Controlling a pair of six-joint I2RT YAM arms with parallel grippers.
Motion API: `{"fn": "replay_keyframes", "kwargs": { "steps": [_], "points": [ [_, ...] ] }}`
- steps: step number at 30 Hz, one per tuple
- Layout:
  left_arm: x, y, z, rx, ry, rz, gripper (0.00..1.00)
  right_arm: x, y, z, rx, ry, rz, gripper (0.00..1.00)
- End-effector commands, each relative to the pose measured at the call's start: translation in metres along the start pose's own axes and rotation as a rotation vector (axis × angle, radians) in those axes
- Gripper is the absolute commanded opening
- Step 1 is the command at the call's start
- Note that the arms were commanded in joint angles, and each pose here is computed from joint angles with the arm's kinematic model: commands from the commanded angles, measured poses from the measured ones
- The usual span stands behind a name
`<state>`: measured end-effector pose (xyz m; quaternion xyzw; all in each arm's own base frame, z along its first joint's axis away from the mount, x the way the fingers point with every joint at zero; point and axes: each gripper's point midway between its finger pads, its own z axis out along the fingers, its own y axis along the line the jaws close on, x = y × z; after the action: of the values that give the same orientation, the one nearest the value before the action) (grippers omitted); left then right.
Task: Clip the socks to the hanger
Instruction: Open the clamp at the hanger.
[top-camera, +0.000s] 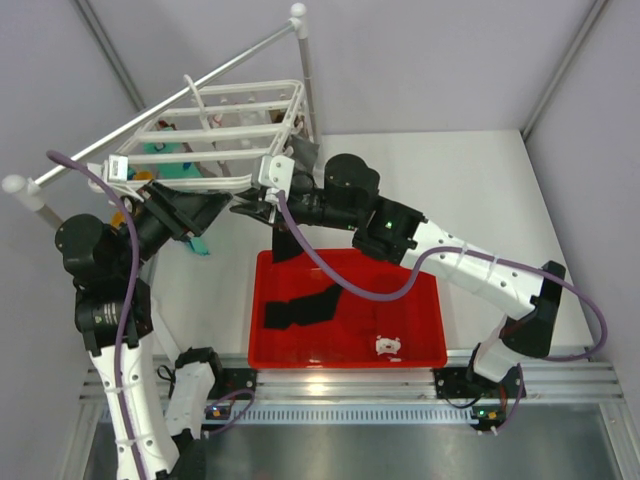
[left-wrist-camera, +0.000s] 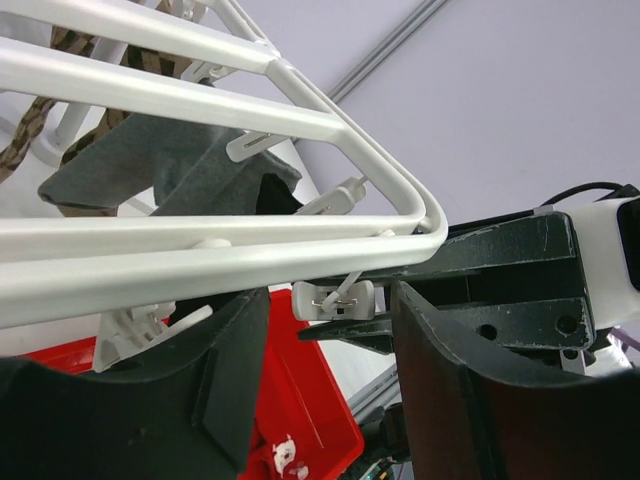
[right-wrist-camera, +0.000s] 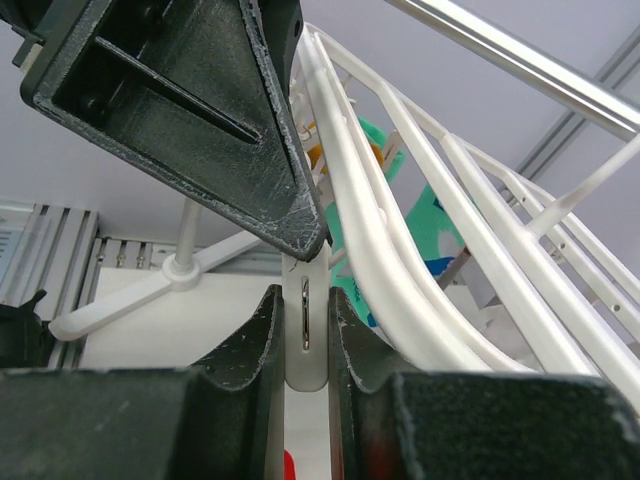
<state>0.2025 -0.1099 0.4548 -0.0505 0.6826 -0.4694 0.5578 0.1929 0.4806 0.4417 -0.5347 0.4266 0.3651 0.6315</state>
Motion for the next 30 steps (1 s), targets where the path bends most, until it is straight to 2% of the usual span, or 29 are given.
{"fn": "replay_keyframes", "kwargs": {
  "steps": [1,12,24,28,30],
  "points": [
    [-0.0143,-0.0066,0.0061,0.039,-0.039,0.002,0.55,-0.0439,-0.0045,-0.0096,0.022,-0.117,-0.050,0.00],
    [-0.0122,0.0009,0.0113,0.038,-0.020,-0.026,0.52,-0.0444,-0.0047,-0.0077,0.038,-0.125,-0.048,0.00],
    [-0.0065,-0.0026,0.0098,0.069,0.002,-0.019,0.57,-0.0374,-0.0055,-0.0041,0.047,-0.106,-0.040,0.00],
    [-0.0060,-0.0028,0.0092,0.070,0.001,-0.014,0.55,-0.0391,-0.0052,-0.0043,0.046,-0.108,-0.038,0.00],
    [-0.0056,-0.0020,0.0098,0.069,0.004,-0.016,0.51,-0.0389,-0.0048,-0.0046,0.044,-0.107,-0.041,0.00]
  ]
}}
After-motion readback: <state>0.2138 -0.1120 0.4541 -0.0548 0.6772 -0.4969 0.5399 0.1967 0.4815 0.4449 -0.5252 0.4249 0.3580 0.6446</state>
